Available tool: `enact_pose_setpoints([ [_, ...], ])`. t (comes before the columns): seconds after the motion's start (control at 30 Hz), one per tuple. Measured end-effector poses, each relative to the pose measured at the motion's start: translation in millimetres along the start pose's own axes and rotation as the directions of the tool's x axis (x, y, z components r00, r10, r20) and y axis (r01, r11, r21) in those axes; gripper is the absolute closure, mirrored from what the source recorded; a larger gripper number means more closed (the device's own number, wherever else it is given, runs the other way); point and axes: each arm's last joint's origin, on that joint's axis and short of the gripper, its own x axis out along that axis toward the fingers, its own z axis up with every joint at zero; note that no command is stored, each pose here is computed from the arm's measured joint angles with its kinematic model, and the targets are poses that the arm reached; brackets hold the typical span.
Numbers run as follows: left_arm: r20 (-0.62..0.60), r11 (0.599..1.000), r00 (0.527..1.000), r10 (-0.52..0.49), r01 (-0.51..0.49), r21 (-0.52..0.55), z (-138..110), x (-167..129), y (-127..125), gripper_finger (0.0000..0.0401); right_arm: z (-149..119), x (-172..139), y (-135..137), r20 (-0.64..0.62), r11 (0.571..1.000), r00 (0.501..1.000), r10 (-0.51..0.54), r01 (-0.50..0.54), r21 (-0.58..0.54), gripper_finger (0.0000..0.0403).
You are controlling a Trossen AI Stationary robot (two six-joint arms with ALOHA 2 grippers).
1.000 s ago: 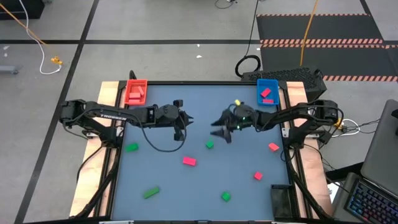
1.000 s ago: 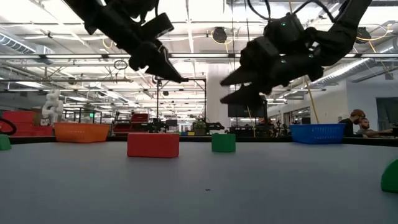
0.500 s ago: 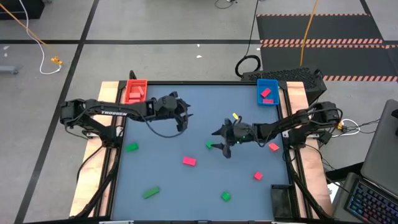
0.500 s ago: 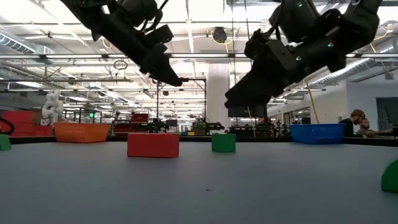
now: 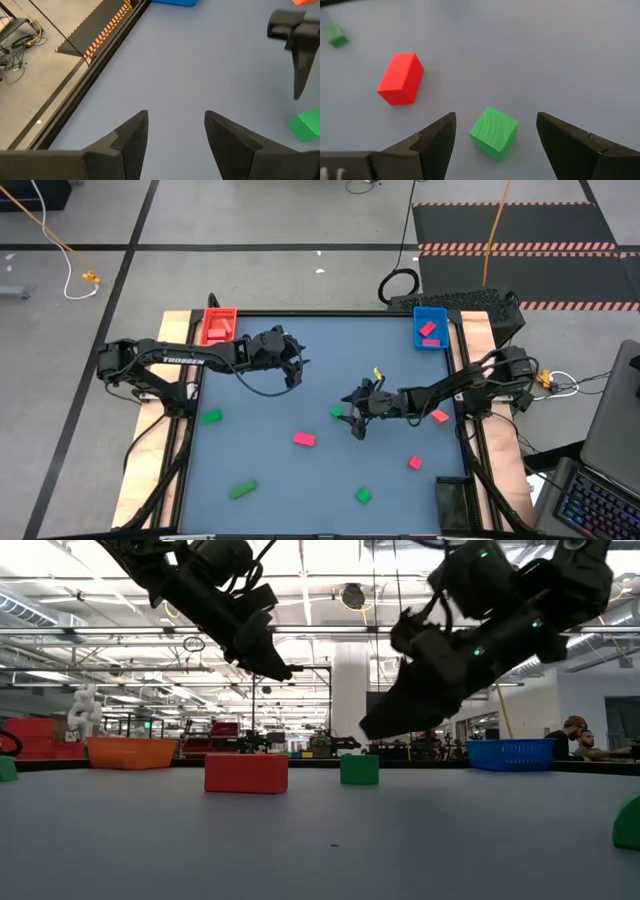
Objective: Sort & place blocks by color
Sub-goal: Put the green block into the black bin
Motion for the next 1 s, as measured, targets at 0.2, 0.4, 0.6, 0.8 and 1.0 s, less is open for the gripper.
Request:
enact_pose_setpoints([
  [0.2, -0.036, 1.000, 0.999, -0.003, 0.003, 0.007, -3.5, -0.2, -0.2, 0.0202, 3.3, 26.3, 11.8, -0.071, 0.999, 0.997, 0.008, -0.010, -0.034, 0.0133],
  [0.4, -0.054, 1.000, 0.999, -0.004, 0.004, 0.011, -5.3, -0.2, -0.4, 0.0206, 2.5, 35.4, 13.5, -0.113, 0.999, 0.993, -0.036, 0.033, -0.025, 0.0133],
  [0.6, -0.074, 1.000, 0.997, -0.005, 0.006, 0.015, -7.3, -0.3, -0.5, 0.0206, -2.5, 34.6, 10.8, -0.157, 0.997, 0.984, -0.079, 0.077, -0.013, 0.0133],
  [0.8, -0.082, 1.000, 0.997, -0.005, 0.007, 0.022, -8.1, -0.4, -0.5, 0.0210, -13.1, 32.1, 8.1, -0.237, 0.994, 0.965, -0.111, 0.109, -0.022, 0.0133],
  [1.0, -0.084, 1.000, 0.996, -0.006, 0.007, 0.022, -8.2, -0.4, -0.5, 0.0208, -14.8, 31.1, 9.5, -0.229, 0.990, 0.963, -0.142, 0.136, -0.040, 0.0133],
])
